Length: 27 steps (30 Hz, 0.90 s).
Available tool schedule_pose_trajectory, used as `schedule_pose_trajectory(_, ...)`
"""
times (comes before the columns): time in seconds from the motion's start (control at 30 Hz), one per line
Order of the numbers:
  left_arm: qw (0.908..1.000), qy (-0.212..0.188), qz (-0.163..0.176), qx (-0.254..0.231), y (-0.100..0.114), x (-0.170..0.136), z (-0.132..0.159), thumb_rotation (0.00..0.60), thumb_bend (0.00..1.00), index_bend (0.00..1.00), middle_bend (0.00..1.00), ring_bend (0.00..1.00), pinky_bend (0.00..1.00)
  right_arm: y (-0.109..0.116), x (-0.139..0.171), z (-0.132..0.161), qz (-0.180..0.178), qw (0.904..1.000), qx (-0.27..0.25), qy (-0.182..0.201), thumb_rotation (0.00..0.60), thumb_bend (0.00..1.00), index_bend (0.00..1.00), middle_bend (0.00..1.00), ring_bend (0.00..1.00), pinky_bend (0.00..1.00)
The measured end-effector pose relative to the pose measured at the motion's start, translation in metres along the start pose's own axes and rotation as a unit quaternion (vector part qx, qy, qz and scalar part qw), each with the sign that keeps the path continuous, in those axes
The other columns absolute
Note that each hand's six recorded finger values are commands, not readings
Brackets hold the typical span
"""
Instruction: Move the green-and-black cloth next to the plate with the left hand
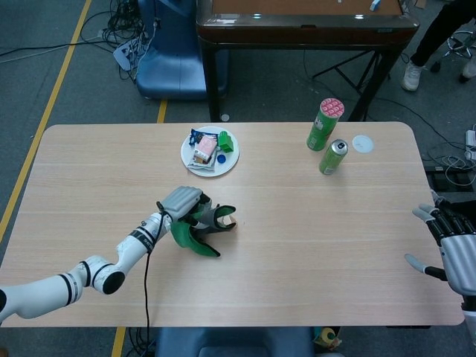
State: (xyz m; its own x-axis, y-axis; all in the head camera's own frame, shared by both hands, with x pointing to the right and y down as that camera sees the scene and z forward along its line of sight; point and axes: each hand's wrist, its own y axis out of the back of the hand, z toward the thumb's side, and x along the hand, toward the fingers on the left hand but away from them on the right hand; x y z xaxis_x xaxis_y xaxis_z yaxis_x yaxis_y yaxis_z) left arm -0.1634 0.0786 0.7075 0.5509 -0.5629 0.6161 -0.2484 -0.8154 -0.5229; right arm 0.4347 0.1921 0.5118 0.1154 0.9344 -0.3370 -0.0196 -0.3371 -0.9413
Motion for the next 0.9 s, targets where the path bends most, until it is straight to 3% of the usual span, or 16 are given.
schedule_pose_trajectory(0.4,0.9992,-0.021,-0.02,0.027,-0.026,0.031,0.017,0.6,0.24,0.67,0.74,0.76,1.0,-0.005,-0.005,0.002,0.01,0.9999,0.001,0.002,0.6,0.17,0.23,0.22,0.17,0.22)
schedule_pose_trajectory(0.9,0.9901,-0.014,-0.06,0.126,-0.072,0.063,0.013,0.6,0.23,0.62,0.71,0.74,0.98,-0.009,-0.01,0.001,0.02,0.9998,0.005,-0.004,0.6,0.17,0.23,0.22,0.17,0.22)
